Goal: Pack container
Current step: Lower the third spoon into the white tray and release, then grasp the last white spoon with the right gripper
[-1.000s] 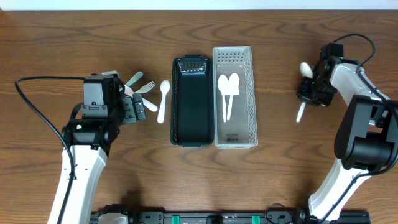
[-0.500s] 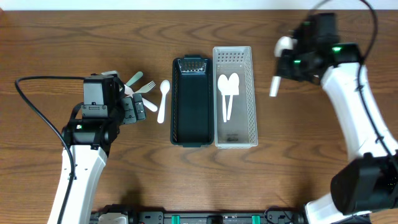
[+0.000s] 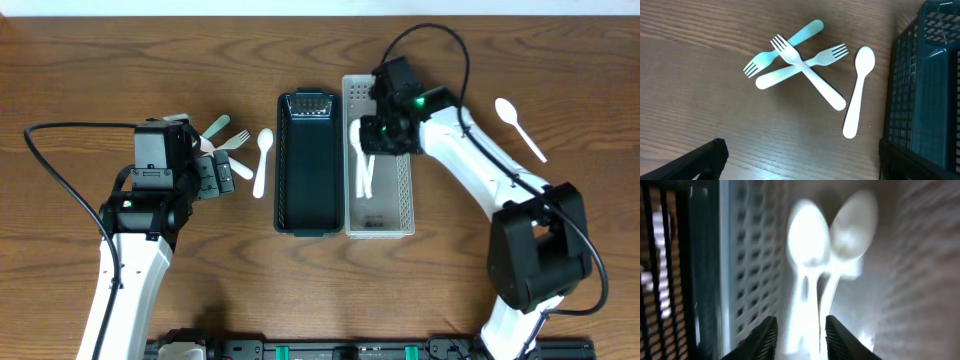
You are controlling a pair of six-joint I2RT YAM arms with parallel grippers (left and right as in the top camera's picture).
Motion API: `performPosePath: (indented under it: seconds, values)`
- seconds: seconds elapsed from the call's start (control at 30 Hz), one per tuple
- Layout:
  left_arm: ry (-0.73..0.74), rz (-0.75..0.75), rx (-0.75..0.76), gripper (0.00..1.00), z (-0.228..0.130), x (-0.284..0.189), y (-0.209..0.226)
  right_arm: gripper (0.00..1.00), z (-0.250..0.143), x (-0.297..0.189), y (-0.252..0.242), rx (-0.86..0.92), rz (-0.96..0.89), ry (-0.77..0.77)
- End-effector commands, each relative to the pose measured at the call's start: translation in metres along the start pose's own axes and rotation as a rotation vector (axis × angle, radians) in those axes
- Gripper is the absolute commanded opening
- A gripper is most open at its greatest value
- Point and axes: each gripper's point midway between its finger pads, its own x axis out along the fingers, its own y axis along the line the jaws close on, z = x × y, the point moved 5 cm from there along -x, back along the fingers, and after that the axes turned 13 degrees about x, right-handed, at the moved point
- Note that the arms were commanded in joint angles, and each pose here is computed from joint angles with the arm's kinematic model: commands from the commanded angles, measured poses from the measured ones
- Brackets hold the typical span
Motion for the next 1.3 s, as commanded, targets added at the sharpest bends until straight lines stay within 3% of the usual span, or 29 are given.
performPosePath:
  seconds: [0.0, 0.17, 0.37, 0.5, 0.77, 0.97, 1.13, 1.27]
  values:
    - [-0.016, 0.008, -0.005, 0.98, 0.006, -0.003, 0.002, 0.40, 0.059, -0.053, -0.034, -0.007, -0.115, -0.252]
    - [-0.016, 0.008, -0.005, 0.98, 0.006, -0.003, 0.002, 0.59, 0.109, -0.084, -0.124, -0.031, -0.315, -0.386]
    - [-0.016, 0.008, -0.005, 0.98, 0.006, -0.003, 0.002, 0.77, 0.134, -0.086, -0.198, -0.158, -0.263, -0.358]
    - [-0.017, 0.008, -0.005, 0.98, 0.006, -0.003, 0.002, 0.73, 0.137, -0.070, -0.225, -0.322, -0.169, -0.314]
    - [-0.016, 0.008, -0.005, 0.98, 0.006, -0.003, 0.002, 0.66, 0.126, -0.018, -0.258, -0.397, -0.148, -0.188]
    - [-0.017, 0.008, -0.005, 0.98, 0.006, -0.003, 0.002, 0.60, 0.117, 0.011, -0.280, -0.352, -0.224, -0.107]
    - [-0.016, 0.008, -0.005, 0.98, 0.006, -0.003, 0.002, 0.60, 0.112, 0.019, -0.289, -0.287, -0.225, -0.086]
    - [-0.016, 0.008, -0.005, 0.98, 0.006, -0.003, 0.002, 0.50, 0.107, 0.025, -0.293, -0.239, -0.219, -0.064]
